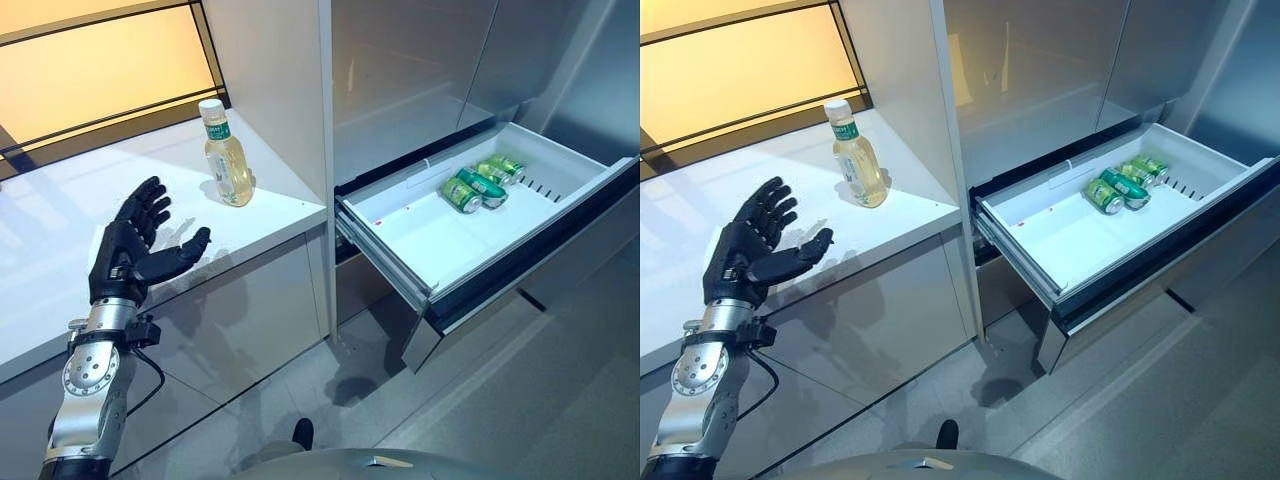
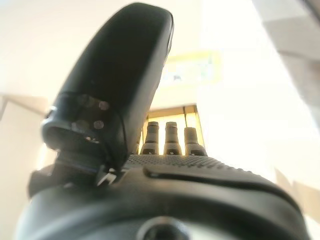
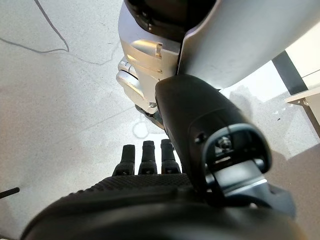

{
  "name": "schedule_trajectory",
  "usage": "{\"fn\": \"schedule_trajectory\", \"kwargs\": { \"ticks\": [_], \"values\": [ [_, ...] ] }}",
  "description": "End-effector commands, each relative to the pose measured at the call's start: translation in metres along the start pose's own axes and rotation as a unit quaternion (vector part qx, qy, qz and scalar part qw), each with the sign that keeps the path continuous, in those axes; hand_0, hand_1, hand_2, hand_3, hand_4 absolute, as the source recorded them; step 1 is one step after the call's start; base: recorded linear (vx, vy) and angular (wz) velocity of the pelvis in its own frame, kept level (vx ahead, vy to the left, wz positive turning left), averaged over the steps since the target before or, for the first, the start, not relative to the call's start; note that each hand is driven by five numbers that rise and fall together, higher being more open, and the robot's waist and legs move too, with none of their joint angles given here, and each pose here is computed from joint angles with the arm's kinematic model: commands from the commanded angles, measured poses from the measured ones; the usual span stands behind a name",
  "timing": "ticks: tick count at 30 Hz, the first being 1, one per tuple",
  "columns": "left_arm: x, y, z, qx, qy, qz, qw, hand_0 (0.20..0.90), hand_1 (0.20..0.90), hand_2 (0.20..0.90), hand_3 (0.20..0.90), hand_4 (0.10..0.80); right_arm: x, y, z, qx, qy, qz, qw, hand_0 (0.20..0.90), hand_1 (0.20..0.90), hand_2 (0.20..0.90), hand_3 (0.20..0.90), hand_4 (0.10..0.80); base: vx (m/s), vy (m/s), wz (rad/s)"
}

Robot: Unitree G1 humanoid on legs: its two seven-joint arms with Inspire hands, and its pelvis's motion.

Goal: Put drinks into fridge and close the fridge

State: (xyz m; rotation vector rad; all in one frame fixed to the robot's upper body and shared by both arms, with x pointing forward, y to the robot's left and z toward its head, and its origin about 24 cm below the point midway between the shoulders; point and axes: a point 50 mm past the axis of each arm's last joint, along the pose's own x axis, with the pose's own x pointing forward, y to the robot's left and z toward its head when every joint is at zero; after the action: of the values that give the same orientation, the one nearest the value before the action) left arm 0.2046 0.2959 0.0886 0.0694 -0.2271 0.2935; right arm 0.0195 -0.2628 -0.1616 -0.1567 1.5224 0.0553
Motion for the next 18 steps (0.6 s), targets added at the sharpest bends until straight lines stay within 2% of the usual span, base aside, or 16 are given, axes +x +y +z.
{"fn": "schedule_trajectory", "kwargs": {
  "ticks": [1, 12, 18],
  "values": [
    [0.022, 0.018, 0.062, 0.007, -0.169, 0.049, 0.984, 0.9, 0.9, 0.9, 0.9, 0.8, 0.003, 0.026, 0.042, 0.019, -0.066, 0.053, 0.996, 0.9, 0.9, 0.9, 0.9, 0.8, 0.0, 0.0, 0.0],
    [0.039, -0.006, 0.079, -0.012, -0.199, 0.0, 0.98, 0.9, 0.9, 0.9, 0.9, 0.8, 0.003, 0.026, 0.041, 0.006, -0.062, 0.054, 0.997, 0.9, 0.9, 0.9, 0.9, 0.8, 0.006, 0.001, 0.0],
    [0.05, -0.019, 0.084, -0.005, -0.188, -0.024, 0.982, 0.9, 0.9, 0.9, 0.9, 0.8, 0.004, 0.026, 0.04, -0.005, -0.057, 0.054, 0.997, 0.9, 0.9, 0.9, 0.9, 0.8, 0.021, 0.003, -0.03]
  ]
}}
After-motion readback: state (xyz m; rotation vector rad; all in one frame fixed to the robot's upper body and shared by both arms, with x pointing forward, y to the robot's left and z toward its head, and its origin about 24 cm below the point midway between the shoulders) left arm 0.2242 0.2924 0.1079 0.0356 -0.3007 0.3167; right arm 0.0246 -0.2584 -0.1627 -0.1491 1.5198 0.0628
